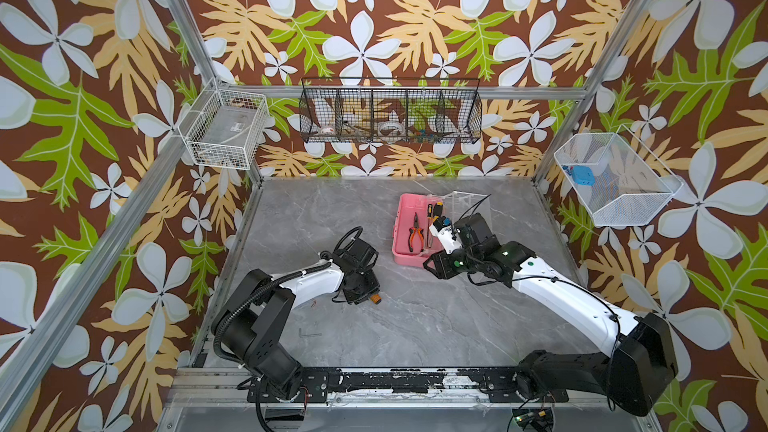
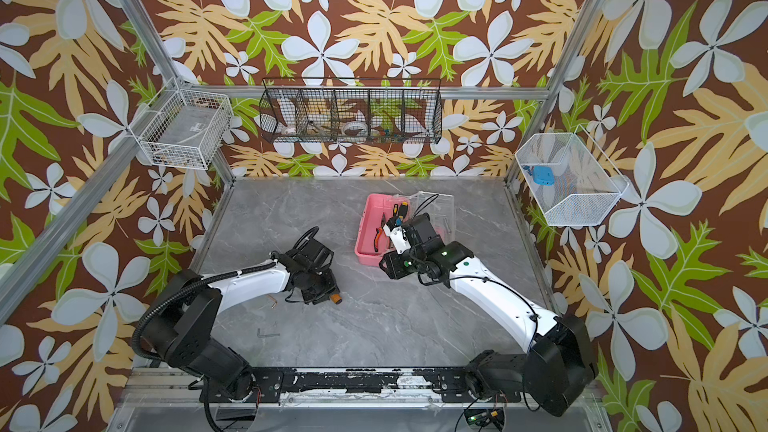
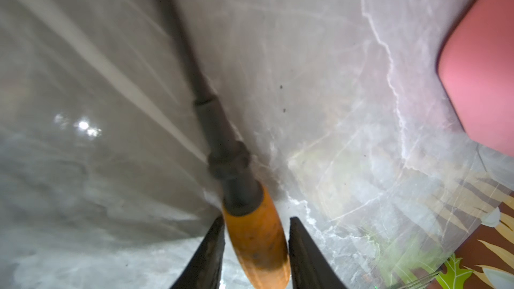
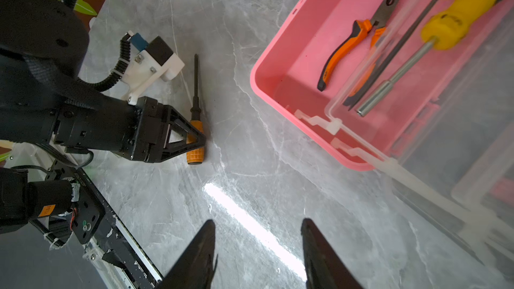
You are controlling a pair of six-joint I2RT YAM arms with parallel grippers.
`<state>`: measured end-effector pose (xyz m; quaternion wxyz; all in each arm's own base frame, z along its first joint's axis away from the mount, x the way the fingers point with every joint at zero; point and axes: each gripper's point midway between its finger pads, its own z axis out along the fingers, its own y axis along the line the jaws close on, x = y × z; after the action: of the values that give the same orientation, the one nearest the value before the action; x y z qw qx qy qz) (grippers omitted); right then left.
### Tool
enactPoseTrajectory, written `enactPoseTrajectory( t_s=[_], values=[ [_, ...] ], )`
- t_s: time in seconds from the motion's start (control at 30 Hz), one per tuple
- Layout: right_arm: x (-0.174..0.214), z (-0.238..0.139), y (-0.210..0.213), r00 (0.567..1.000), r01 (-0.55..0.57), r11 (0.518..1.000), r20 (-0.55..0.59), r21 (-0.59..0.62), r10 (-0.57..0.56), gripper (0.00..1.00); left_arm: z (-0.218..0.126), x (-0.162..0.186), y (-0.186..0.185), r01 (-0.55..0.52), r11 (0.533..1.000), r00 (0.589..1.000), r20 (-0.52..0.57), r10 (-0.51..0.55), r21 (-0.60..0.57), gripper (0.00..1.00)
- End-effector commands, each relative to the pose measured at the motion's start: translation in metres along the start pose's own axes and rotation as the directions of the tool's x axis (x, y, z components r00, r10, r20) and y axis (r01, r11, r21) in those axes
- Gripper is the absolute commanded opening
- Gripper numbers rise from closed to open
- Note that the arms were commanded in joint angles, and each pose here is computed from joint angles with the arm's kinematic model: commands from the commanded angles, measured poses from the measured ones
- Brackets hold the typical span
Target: Pack the tool kit
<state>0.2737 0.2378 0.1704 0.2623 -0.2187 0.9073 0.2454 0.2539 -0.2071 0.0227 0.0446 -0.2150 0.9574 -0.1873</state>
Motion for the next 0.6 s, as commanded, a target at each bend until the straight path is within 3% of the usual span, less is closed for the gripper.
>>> enactPoseTrajectory(
  t_s=[0.0,0.1,0.17,0.37,0.47,0.57],
  values=[
    [-0.002,0.005,0.007,1.0,0.021,1.0,0.008,-0.019,-0.021,0.5,-0.001,-0.001,0.005,-0.011,0.999,1.0,-0.001,0.011,-0.032,0.48],
    [-0.001,0.008,0.009,1.0,0.022,0.999,0.006,-0.026,-0.022,0.5,-0.01,-0.002,-0.006,-0.034,0.999,0.999,-0.008,0.034,-0.009,0.49],
    [0.0,0.009,0.011,0.999,0.035,0.999,0.002,-0.023,-0.035,0.5,-0.026,-0.006,-0.019,-0.051,0.998,0.999,-0.002,0.051,0.023,0.43],
    [0.012,0.019,0.041,0.994,0.105,0.993,-0.008,-0.052,-0.106,0.48,-0.102,-0.064,-0.049,-0.086,0.993,0.973,0.22,0.065,0.086,0.4],
    [0.019,0.026,0.061,0.989,0.146,0.986,-0.009,-0.075,-0.147,0.39,-0.106,-0.096,-0.032,-0.038,0.997,0.961,0.276,0.017,0.071,0.31],
    [0.028,0.044,0.066,0.982,0.18,0.982,-0.045,-0.053,-0.182,0.22,-0.088,-0.123,-0.028,-0.005,0.994,0.951,0.308,-0.03,0.113,0.23]
  ],
)
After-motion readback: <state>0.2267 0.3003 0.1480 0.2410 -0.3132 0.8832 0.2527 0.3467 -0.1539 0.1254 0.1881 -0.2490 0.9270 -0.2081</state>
